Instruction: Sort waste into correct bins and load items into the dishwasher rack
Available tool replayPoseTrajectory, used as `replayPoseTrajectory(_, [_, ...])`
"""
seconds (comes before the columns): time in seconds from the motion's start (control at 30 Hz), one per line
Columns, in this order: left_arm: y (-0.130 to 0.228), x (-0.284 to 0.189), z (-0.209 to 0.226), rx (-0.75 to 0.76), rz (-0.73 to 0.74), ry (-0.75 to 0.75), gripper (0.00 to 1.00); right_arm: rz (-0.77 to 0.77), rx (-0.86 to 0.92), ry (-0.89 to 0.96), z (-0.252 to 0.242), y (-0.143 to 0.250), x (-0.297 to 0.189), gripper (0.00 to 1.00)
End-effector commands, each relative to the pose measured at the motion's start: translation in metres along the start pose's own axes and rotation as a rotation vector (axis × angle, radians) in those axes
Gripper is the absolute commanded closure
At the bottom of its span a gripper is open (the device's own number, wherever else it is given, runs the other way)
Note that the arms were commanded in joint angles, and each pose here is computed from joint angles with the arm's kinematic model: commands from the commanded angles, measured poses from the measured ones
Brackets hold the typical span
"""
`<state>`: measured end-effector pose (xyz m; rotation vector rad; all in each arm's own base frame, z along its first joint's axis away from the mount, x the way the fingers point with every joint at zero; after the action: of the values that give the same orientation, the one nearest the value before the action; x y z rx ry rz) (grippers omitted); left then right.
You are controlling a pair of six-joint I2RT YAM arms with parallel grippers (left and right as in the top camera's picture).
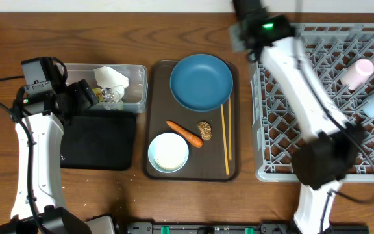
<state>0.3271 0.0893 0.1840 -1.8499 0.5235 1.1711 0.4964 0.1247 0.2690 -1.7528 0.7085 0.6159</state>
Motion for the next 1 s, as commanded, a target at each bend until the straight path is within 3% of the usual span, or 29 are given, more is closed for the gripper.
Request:
replayPoseTrajectory(0.0, [-0.003, -0.004, 0.001, 0.003, -0.013, -0.006, 0.12, -0.049, 0.013, 0.240, -0.067, -0.013, -0.028, 0.99])
replayPoseTrajectory(0.1, [-0.003, -0.004, 0.001, 0.003, -0.013, -0.006, 0.12, -0.027, -0.009, 0.145, -0.067, -0.008, -0.026, 0.99])
replayPoseTrajectory(0.33, [-0.002, -0.004, 0.001, 0.003, -0.013, -0.007, 0.12, 0.079, -0.035, -0.277, -0.002, 0.018, -0.005, 0.99])
replayPoseTrajectory(0.97, [-0.002, -0.004, 0.001, 0.003, -0.013, -0.007, 0.12, 0.140, -0.003, -0.345, 0.020, 0.029, -0.001, 0.99])
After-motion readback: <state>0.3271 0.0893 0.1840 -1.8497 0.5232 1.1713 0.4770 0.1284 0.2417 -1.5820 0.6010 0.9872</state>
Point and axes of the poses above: each gripper's point midway between its finger pads, its own x axis out along the fingers, its own z axis along the line the jaws close on, y = z × x, the point moved 3 cm from there along -x, back along the fingers, and after that the axes turned 3 degrees about -x, right-handed, at the moved point
